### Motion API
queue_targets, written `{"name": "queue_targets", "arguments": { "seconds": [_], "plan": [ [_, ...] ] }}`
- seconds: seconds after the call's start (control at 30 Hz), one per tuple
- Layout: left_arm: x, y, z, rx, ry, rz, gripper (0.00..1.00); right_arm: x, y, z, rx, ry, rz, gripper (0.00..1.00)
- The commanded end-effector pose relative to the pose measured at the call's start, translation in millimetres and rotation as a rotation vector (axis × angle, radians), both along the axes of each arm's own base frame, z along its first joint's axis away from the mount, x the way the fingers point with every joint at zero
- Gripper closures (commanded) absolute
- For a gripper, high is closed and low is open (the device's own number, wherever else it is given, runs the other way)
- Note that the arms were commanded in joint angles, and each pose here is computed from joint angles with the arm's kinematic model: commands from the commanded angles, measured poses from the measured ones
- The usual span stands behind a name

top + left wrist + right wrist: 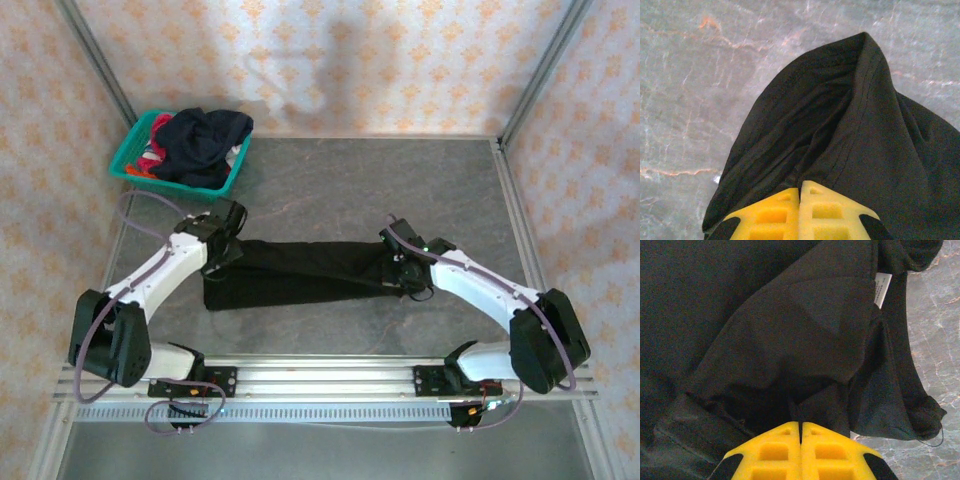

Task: Fold and stack the t-shirts

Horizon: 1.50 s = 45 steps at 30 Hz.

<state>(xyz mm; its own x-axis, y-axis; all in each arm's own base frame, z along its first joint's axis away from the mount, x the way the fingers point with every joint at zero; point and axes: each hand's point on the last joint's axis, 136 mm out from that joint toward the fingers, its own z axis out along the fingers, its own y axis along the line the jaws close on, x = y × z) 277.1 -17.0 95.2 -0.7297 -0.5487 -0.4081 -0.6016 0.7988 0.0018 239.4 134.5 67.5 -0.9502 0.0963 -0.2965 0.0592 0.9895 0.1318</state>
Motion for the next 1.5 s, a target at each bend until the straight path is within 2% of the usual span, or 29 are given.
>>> {"name": "queue_targets", "arguments": {
  "seconds": [0.0,0.2,0.47,0.57,0.73,0.87,1.1,1.47],
  "plan": [
    [-28,11,-7,0.040,0.059,0.036,1.00,9,-2,4,-0.039,-0.026,0.005,1.00],
    [-32,12,-3,0.037,0.046,0.043,1.00,12,2,-2,-0.039,-0.011,0.015,1.00],
    [21,6,54,0.052,-0.059,0.005,1.00,15,5,0,-0.028,-0.020,0.021,1.00],
    [29,4,71,0.052,-0.089,0.000,1.00,15,5,2,-0.030,-0.024,0.025,1.00],
    [11,9,77,0.057,-0.073,0.001,1.00,16,4,1,-0.034,-0.025,0.026,1.00],
    [-14,15,67,0.059,-0.035,0.020,1.00,17,5,-1,-0.040,-0.021,0.033,1.00],
    [-51,13,34,0.003,0.033,0.056,1.00,20,7,-3,-0.042,-0.017,0.045,1.00],
    [-85,0,-25,-0.080,0.129,0.095,1.00,23,14,-14,-0.034,0.008,0.050,1.00]
  ]
}}
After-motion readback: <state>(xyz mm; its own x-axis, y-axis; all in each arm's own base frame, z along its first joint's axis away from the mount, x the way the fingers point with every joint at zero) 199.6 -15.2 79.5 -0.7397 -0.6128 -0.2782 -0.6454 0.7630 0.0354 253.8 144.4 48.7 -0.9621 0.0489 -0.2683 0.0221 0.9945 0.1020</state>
